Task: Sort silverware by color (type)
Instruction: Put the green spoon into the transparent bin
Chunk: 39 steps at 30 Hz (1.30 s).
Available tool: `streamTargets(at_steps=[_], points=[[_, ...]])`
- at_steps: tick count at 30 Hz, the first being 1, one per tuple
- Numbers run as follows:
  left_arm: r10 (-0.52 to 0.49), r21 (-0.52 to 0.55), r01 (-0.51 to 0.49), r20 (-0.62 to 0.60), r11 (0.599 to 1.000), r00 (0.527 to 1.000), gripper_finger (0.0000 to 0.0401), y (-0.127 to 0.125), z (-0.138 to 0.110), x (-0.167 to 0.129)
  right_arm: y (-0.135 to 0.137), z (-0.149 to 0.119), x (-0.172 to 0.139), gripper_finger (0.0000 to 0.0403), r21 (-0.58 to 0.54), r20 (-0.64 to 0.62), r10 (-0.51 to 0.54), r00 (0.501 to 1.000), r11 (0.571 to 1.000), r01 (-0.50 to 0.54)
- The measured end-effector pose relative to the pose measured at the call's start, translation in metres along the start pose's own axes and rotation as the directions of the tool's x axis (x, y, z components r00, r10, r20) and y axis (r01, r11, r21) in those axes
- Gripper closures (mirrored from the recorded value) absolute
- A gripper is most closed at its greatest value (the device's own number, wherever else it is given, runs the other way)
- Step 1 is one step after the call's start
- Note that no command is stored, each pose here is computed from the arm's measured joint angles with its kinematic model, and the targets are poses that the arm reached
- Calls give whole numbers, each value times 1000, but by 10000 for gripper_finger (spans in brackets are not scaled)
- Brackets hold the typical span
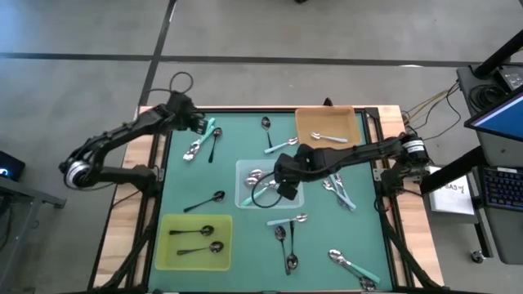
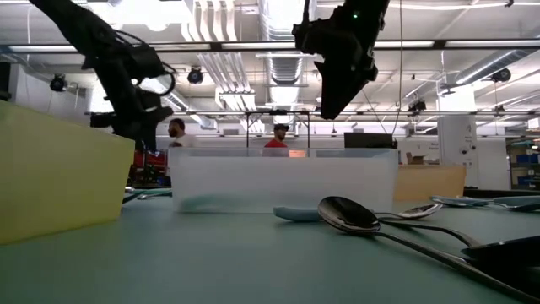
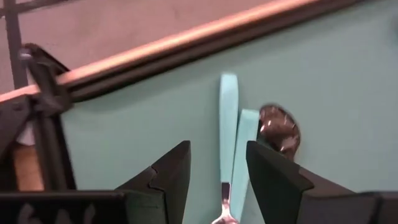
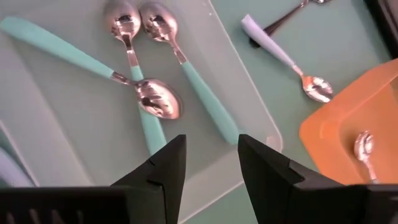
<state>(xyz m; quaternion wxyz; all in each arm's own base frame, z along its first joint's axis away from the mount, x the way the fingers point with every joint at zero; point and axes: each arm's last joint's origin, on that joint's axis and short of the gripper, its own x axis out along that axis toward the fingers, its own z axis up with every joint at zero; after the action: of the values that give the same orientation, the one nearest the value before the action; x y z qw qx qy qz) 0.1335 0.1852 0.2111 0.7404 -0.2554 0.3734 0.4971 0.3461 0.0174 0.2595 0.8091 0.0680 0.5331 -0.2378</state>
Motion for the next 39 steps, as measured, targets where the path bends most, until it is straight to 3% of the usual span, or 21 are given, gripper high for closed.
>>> streamTargets(at_steps=[3,10,16,23,30,36,39], points=[[13,51,-9,-70,999,997,260,-4,0,18,3,-1,-1,262,-11,3,-1,1000,1000,1],[37,51,-29,-176,998,984,260,-11,1,52,11,-6,-4,257,-14,-4,23,1000,1000,-23],[41,54,-31,-203,998,978,260,-15,-2,72,17,-10,-6,263,-30,-10,27,1000,999,-27],[53,-45,-65,-227,997,972,269,-15,-6,80,26,-18,-11,264,-46,-24,33,999,998,-34],[98,-91,-123,-241,988,966,299,-18,-3,87,45,-30,-19,266,-71,-17,61,998,996,-62],[142,-97,-173,-270,980,952,366,-21,2,93,57,-39,-26,275,-93,-12,80,997,992,-81],[143,-117,-179,-270,977,952,367,-21,4,93,62,-43,-28,278,-103,-11,88,996,991,-89]])
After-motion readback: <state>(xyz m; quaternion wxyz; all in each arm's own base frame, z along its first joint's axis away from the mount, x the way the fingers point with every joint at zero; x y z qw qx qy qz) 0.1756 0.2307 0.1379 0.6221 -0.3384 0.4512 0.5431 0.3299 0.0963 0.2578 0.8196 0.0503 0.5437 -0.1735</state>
